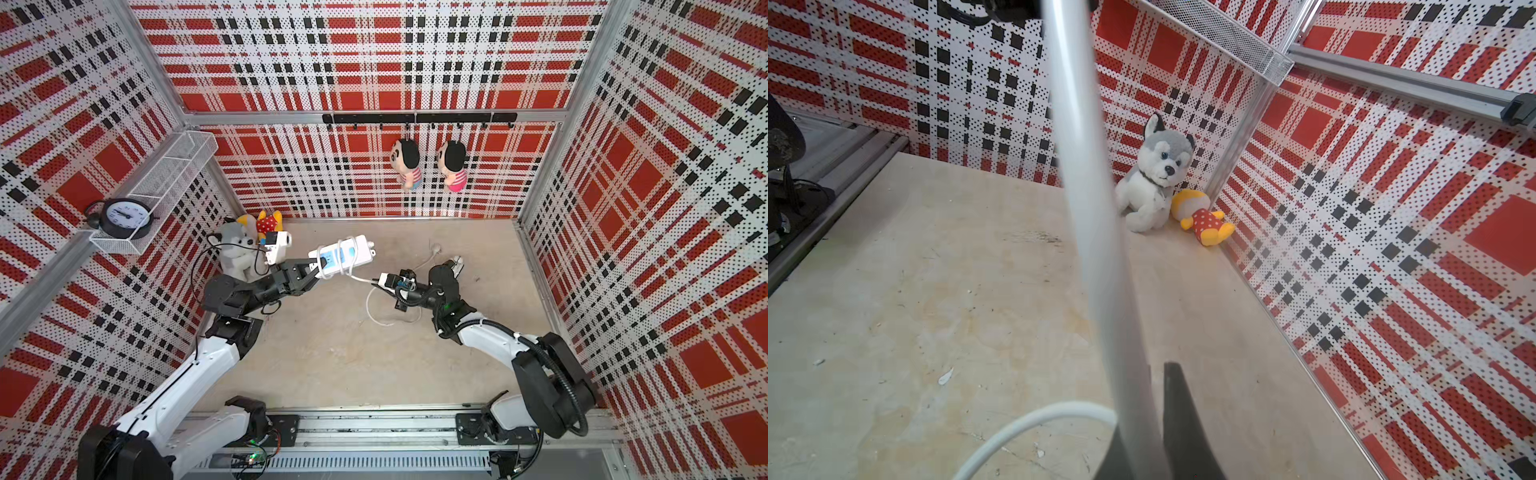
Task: Unwrap the cord wrapped around the power strip
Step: Unwrap the power cord from the power strip.
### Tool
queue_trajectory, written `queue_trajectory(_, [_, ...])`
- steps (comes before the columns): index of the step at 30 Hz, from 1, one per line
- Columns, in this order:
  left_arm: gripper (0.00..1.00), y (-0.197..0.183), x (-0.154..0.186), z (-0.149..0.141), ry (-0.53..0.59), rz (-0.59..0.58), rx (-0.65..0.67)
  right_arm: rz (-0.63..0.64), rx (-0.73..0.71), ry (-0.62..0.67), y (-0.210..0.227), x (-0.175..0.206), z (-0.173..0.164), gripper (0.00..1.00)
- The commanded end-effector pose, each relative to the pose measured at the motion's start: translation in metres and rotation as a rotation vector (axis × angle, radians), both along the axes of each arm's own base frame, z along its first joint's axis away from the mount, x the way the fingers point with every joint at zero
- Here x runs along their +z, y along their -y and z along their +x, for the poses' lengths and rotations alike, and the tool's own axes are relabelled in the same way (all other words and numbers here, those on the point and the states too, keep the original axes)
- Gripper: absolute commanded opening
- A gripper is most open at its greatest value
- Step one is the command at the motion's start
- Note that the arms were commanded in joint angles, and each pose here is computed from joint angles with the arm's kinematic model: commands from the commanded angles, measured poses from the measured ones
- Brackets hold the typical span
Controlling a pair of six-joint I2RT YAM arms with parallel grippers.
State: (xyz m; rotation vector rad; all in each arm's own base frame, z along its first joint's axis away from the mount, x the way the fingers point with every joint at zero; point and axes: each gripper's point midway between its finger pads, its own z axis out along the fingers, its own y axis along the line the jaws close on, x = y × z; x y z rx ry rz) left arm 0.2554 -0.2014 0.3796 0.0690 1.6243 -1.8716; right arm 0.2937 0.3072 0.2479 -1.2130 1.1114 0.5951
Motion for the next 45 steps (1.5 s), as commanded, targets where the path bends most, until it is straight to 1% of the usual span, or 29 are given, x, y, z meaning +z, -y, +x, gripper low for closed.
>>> queue_trajectory(1, [0.00,-0.001,0.014,-0.009,0.076,-0.008,0.002,0.076,0.020,0.049,-0.002,0.018,-0.003,0.00])
queue_trajectory(3, [0.00,-0.001,0.011,-0.010,0.071,-0.005,-0.002,0.115,-0.023,0.053,0.000,0.025,0.005,0.00])
queue_trajectory(6, [0.00,-0.001,0.006,-0.013,0.061,-0.001,-0.011,0.163,-0.120,0.084,0.004,0.040,0.026,0.00])
queue_trajectory(7, [0.00,0.007,0.004,-0.022,0.058,-0.001,-0.046,0.178,-0.158,0.096,0.005,0.047,0.036,0.00])
queue_trajectory(9, [0.00,0.009,0.000,-0.027,0.053,0.000,-0.062,0.201,-0.214,0.108,0.007,0.062,0.055,0.00])
queue_trajectory(13, [0.00,0.010,-0.013,-0.035,0.028,0.003,-0.071,0.285,-0.312,0.145,0.019,0.108,0.088,0.00])
queue_trajectory(16, [0.00,0.008,-0.022,-0.036,0.011,0.003,-0.057,0.329,-0.350,0.202,0.030,0.142,0.094,0.00])
queue_trajectory(20, [0.00,0.009,-0.031,-0.036,0.003,0.013,-0.053,0.358,-0.356,0.277,0.046,0.178,0.078,0.00])
queue_trajectory(23, [0.00,0.008,-0.039,-0.030,-0.018,0.022,-0.045,0.357,-0.365,0.322,0.059,0.195,0.055,0.00])
queue_trajectory(30, [0.00,0.003,-0.055,-0.005,-0.069,0.039,0.010,0.415,-0.359,0.410,0.097,0.217,-0.017,0.00])
queue_trajectory(31, [0.00,0.002,-0.057,-0.001,-0.081,0.040,0.019,0.303,-0.386,0.358,0.095,0.188,-0.012,0.00])
queue_trajectory(33, [0.00,-0.012,-0.061,0.016,-0.100,0.039,0.081,0.232,-0.391,0.326,0.100,0.162,-0.022,0.00])
queue_trajectory(36, [0.00,-0.021,-0.051,0.029,-0.083,0.035,0.123,0.141,-0.376,0.236,0.101,0.117,-0.033,0.00])
queue_trajectory(40, [0.00,-0.026,-0.021,0.035,-0.013,0.020,0.143,0.005,-0.437,0.097,0.103,0.044,-0.029,0.00])
queue_trajectory(42, [0.00,-0.027,-0.004,0.035,0.025,0.011,0.145,-0.096,-0.479,0.031,0.101,0.005,-0.023,0.00])
queue_trajectory(45, [0.00,-0.028,0.019,0.033,0.076,0.001,0.141,-0.233,-0.497,-0.044,0.097,-0.043,-0.018,0.00])
